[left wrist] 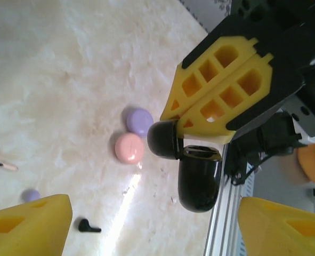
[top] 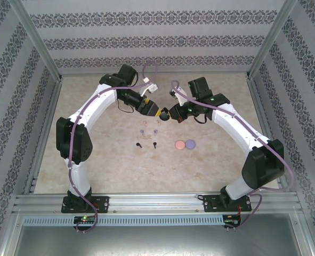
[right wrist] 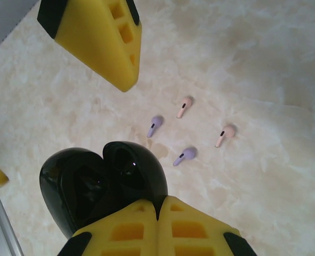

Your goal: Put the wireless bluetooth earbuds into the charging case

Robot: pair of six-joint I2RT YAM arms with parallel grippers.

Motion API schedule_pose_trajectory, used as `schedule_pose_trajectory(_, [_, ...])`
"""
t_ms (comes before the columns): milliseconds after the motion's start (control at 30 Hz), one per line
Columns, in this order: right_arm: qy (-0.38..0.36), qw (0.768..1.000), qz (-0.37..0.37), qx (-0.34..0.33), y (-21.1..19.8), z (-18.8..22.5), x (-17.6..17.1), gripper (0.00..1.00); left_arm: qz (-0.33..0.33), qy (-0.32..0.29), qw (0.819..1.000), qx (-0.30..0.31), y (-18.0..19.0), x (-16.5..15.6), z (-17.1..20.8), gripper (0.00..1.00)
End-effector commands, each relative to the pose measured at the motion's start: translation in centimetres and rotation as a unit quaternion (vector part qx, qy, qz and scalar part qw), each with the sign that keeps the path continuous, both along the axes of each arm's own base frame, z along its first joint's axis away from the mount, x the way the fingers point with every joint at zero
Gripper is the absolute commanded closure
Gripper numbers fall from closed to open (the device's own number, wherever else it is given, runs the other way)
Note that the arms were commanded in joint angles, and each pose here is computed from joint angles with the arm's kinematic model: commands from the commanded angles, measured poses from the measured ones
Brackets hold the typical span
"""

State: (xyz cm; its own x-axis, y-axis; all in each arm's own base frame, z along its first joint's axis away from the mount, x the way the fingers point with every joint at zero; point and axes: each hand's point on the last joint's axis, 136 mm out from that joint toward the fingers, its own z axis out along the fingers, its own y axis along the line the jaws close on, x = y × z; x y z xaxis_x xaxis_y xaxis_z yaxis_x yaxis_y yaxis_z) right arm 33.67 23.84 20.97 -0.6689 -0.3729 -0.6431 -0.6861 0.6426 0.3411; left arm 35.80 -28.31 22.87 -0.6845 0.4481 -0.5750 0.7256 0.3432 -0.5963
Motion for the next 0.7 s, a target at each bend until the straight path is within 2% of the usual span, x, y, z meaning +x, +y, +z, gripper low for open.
schedule_pose_trajectory(0, [-0.015, 1.000, 0.019, -0.019, 0.4, 0.6, -0.1, 1.00, -0.033, 0.001, 0.999, -0.012, 0.0, -1.6, 1.2, 0.20])
schedule_pose_trajectory(433, [-0.020, 0.999, 0.031, -0.018, 2.1, 1.0, 0.1, 1.00, -0.065, 0.030, 0.997, -0.024, -1.5, -2.9, -0.3, 0.27])
schedule_pose_trajectory(667, [-0.019, 0.999, 0.031, -0.020, 2.4, 0.8, 0.2, 1.00, -0.071, 0.036, 0.996, -0.032, -1.8, -3.1, -0.4, 0.37])
